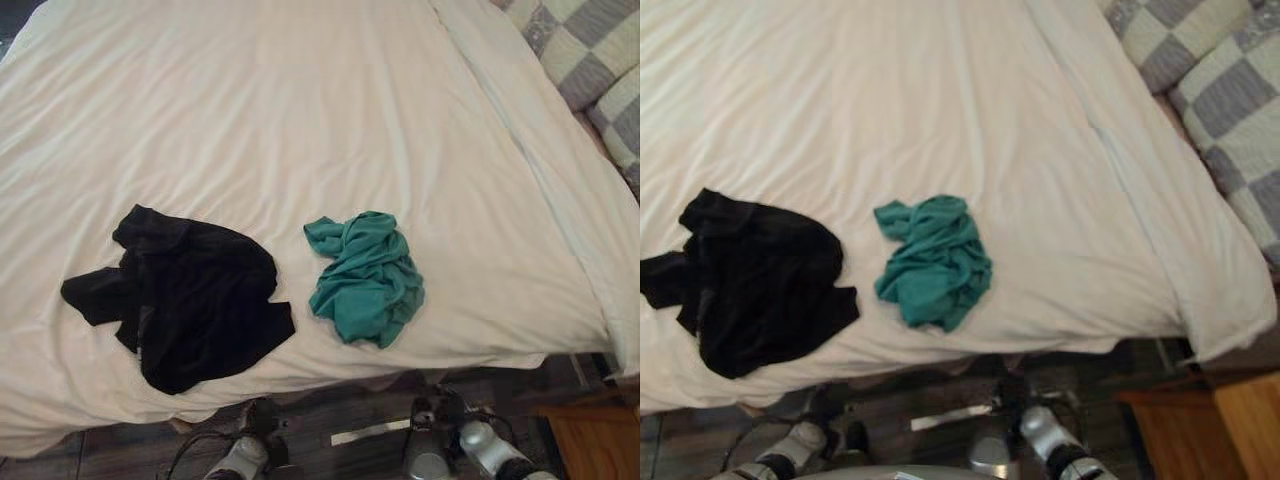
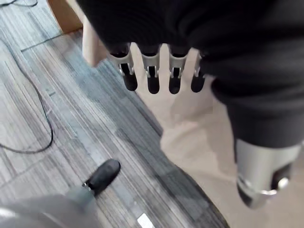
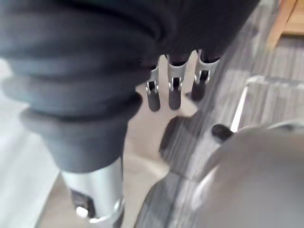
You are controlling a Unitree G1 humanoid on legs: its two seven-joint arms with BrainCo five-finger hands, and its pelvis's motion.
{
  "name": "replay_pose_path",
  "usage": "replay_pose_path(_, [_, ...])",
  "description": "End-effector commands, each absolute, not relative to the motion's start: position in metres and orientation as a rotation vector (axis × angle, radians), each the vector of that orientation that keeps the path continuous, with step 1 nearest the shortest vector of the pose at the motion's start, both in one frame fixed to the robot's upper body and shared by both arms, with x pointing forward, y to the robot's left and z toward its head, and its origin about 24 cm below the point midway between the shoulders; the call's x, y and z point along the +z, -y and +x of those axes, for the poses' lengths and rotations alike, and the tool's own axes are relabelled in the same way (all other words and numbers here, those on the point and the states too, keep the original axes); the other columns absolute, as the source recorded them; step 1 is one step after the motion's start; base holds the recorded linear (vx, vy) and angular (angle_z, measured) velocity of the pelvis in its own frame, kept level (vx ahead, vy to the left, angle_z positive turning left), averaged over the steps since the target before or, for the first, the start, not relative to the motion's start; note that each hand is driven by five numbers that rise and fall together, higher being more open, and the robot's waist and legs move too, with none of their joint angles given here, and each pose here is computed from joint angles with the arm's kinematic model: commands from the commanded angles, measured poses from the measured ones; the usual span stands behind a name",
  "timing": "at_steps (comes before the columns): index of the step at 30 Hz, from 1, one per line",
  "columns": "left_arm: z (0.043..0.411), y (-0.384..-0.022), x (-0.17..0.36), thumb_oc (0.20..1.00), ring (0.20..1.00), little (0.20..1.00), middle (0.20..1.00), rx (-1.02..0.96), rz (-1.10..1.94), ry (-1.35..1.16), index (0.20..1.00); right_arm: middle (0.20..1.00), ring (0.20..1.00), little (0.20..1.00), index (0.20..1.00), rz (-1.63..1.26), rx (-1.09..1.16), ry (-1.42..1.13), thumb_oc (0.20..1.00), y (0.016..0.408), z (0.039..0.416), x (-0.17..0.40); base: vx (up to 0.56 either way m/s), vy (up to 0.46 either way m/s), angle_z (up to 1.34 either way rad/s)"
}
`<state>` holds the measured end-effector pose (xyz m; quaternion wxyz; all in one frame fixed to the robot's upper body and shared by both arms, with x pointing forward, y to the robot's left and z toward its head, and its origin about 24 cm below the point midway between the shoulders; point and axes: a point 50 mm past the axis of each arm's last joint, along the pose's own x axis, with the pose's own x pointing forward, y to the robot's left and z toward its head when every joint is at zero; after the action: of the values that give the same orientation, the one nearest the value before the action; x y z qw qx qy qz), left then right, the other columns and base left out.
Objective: Tidy up the quilt and then pick up the clothes from the bed and put them into the laundry hamper.
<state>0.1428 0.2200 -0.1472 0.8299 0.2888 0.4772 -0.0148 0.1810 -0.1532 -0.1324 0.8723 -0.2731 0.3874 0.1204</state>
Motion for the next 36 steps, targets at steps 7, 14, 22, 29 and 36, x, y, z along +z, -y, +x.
replay_pose_path(7, [0.092, -0.257, -0.155, 1.000, 1.000, 1.000, 1.000, 0.216, 0.561, -1.201, 1.000, 1.000, 1.000, 1.000, 1.000, -0.583, 0.141, -0.984, 1.000, 0.179, 0.148, -0.151, -0.06, 0.095, 0.09])
replay_pose_path(14, [0.075, -0.308, -0.136, 1.000, 1.000, 1.000, 1.000, 0.783, 0.374, -1.136, 1.000, 1.000, 1.000, 1.000, 1.000, -0.422, -0.380, -1.135, 1.000, 0.261, 0.095, -0.150, 0.07, -0.026, -0.03])
replay_pose_path(22, [0.234, -0.338, 0.038, 1.000, 1.000, 1.000, 1.000, 0.626, 0.648, -0.091, 1.000, 1.000, 1.000, 1.000, 1.000, -1.103, -0.405, -0.227, 1.000, 0.352, 0.198, 0.037, -0.01, 0.002, -0.02])
replay_pose_path(29, [0.250, -0.266, 0.069, 1.000, 1.000, 1.000, 1.000, 0.214, 0.642, 0.146, 1.000, 1.000, 1.000, 1.000, 1.000, -1.381, -0.258, 0.051, 1.000, 0.332, 0.238, 0.103, 0.00, -0.009, -0.08])
replay_pose_path(36, [0.252, -0.239, 0.064, 1.000, 1.000, 1.000, 1.000, 0.035, 0.627, 0.134, 1.000, 1.000, 1.000, 1.000, 1.000, -1.406, -0.115, 0.177, 1.000, 0.292, 0.263, 0.112, 0.02, -0.021, -0.03])
